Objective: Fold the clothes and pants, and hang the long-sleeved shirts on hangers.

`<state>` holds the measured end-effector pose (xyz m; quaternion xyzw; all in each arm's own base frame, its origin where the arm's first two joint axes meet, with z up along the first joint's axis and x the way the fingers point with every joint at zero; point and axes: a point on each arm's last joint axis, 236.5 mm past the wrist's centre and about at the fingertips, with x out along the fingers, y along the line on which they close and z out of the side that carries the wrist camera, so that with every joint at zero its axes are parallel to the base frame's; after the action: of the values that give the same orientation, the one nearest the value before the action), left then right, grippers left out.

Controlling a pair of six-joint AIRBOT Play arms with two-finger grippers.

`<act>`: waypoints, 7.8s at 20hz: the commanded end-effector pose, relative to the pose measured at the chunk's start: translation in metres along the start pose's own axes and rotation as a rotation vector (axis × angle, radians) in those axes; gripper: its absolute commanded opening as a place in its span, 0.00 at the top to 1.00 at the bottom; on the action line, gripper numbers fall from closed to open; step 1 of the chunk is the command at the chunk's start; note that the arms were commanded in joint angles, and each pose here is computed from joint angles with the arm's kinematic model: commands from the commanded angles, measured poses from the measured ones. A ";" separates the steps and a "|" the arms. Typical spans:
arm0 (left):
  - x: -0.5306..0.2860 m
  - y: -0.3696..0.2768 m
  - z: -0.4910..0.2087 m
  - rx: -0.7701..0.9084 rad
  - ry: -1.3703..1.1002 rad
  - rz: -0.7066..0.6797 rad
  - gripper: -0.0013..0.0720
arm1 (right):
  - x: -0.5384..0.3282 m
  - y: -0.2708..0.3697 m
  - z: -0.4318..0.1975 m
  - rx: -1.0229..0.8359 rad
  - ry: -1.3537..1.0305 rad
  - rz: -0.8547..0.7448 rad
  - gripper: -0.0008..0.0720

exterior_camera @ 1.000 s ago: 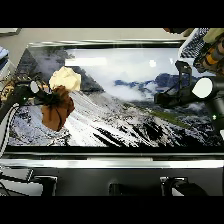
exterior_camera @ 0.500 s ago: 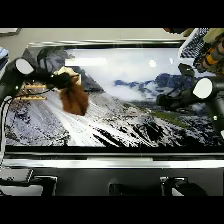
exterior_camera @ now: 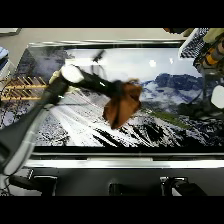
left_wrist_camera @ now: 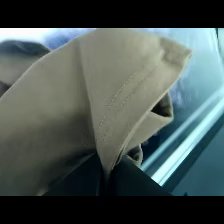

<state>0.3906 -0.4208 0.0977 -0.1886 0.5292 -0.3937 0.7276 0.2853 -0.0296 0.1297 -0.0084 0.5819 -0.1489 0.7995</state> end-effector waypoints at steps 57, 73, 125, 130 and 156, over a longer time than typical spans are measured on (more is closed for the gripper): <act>0.000 0.198 -0.071 -0.262 0.099 0.035 0.26 | 0.140 0.167 -0.121 0.200 0.328 0.911 0.95; 0.039 0.192 -0.066 -0.348 0.053 -0.050 0.75 | 0.136 0.168 -0.124 0.217 0.354 0.918 0.95; -0.128 0.323 -0.032 -0.500 -0.200 0.326 0.96 | 0.178 0.135 0.228 0.576 -0.119 0.841 0.95; -0.126 0.323 -0.036 -0.486 -0.181 0.323 0.96 | 0.179 0.137 0.206 0.521 -0.029 0.850 0.79; -0.125 0.301 -0.060 -0.487 -0.057 0.269 0.96 | 0.175 0.188 -0.091 0.367 0.430 0.756 0.30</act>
<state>0.4319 -0.1299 -0.0555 -0.2972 0.6074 -0.1486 0.7215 0.2840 0.1230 -0.0929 0.3631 0.6744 0.0778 0.6383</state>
